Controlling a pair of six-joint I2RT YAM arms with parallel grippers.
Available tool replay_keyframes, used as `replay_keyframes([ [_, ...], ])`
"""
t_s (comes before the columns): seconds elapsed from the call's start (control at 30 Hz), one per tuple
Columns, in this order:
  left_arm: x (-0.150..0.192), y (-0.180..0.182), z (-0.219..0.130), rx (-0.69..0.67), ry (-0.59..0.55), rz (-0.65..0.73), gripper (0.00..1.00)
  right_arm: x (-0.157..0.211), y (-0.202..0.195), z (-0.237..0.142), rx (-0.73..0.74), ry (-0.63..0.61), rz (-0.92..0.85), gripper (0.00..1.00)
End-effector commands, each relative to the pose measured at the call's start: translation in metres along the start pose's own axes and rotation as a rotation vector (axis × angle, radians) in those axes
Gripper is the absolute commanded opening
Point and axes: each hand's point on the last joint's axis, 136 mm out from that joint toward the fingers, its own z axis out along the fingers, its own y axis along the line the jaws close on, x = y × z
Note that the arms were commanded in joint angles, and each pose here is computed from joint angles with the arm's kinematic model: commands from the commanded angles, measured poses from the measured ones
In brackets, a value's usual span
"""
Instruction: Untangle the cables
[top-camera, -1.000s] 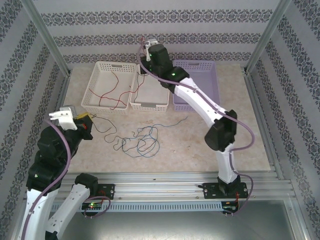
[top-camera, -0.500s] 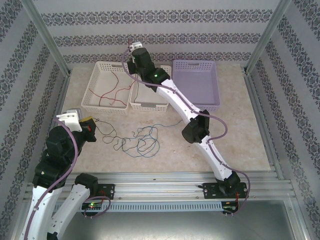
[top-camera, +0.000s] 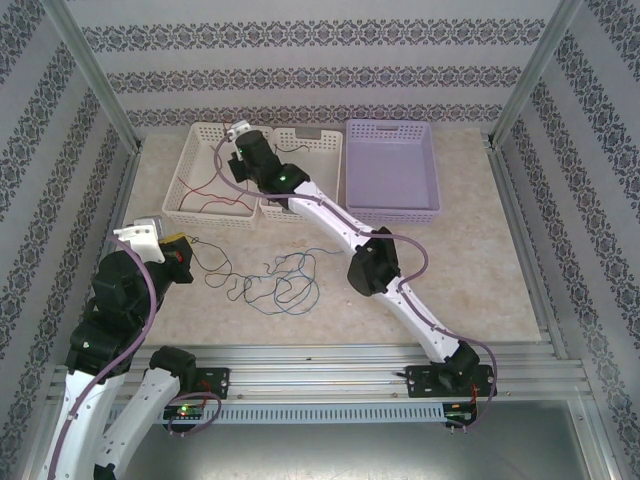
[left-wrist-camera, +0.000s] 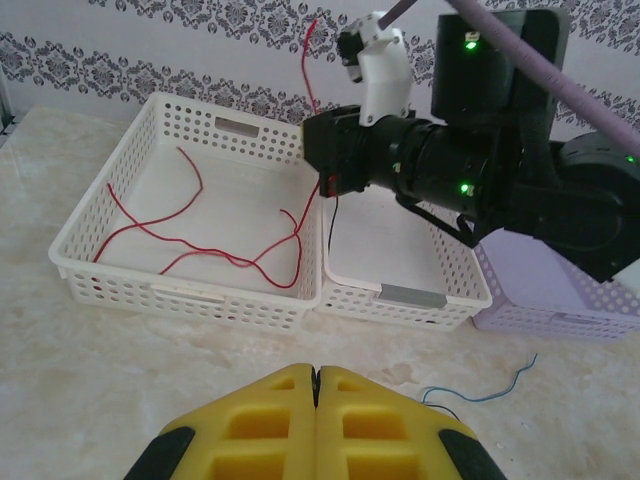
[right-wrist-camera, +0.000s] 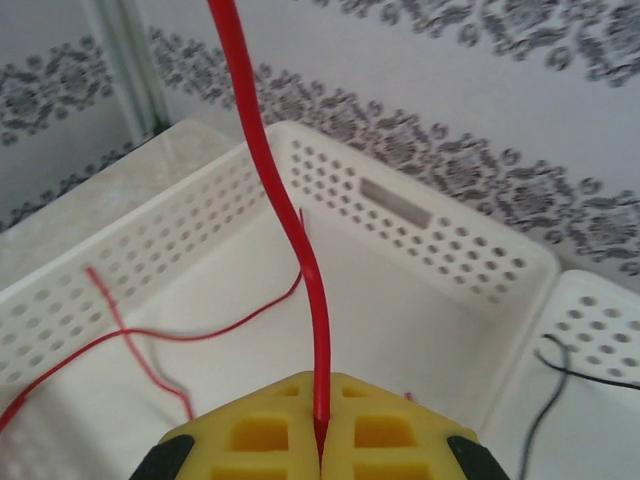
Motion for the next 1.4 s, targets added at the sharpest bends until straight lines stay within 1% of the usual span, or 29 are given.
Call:
replay_keyframes([
  [0.0, -0.004, -0.001, 0.003, 0.004, -0.022, 0.027, 0.0, 0.004, 0.01, 0.007, -0.04, -0.012, -0.011, 0.0],
  [0.27, -0.002, -0.002, 0.005, 0.006, -0.014, 0.029, 0.0, 0.05, 0.014, 0.02, -0.058, 0.104, -0.024, 0.0],
  [0.4, -0.002, -0.002, 0.005, 0.006, -0.014, 0.029, 0.0, 0.065, 0.01, 0.021, -0.073, 0.161, 0.005, 0.0],
  [0.5, -0.002, -0.002, 0.006, 0.005, -0.013, 0.029, 0.0, 0.077, 0.012, 0.022, -0.112, 0.203, 0.031, 0.0],
  [0.67, -0.002, -0.001, 0.006, 0.002, -0.013, 0.029, 0.0, 0.092, 0.016, 0.022, -0.145, 0.255, 0.026, 0.01],
  [0.83, -0.002, -0.001, 0.006, 0.0, -0.011, 0.031, 0.0, 0.098, 0.021, 0.019, -0.161, 0.277, 0.014, 0.1],
  [1.0, -0.001, 0.0, 0.007, -0.002, -0.006, 0.031, 0.0, 0.09, 0.021, 0.015, -0.149, 0.264, -0.007, 0.21],
  [1.07, -0.001, 0.0, 0.007, -0.002, -0.006, 0.031, 0.0, 0.081, 0.021, 0.012, -0.144, 0.249, -0.013, 0.28],
  [1.37, 0.0, 0.0, 0.008, -0.003, -0.003, 0.031, 0.0, 0.043, 0.024, -0.006, -0.145, 0.178, -0.037, 0.47],
])
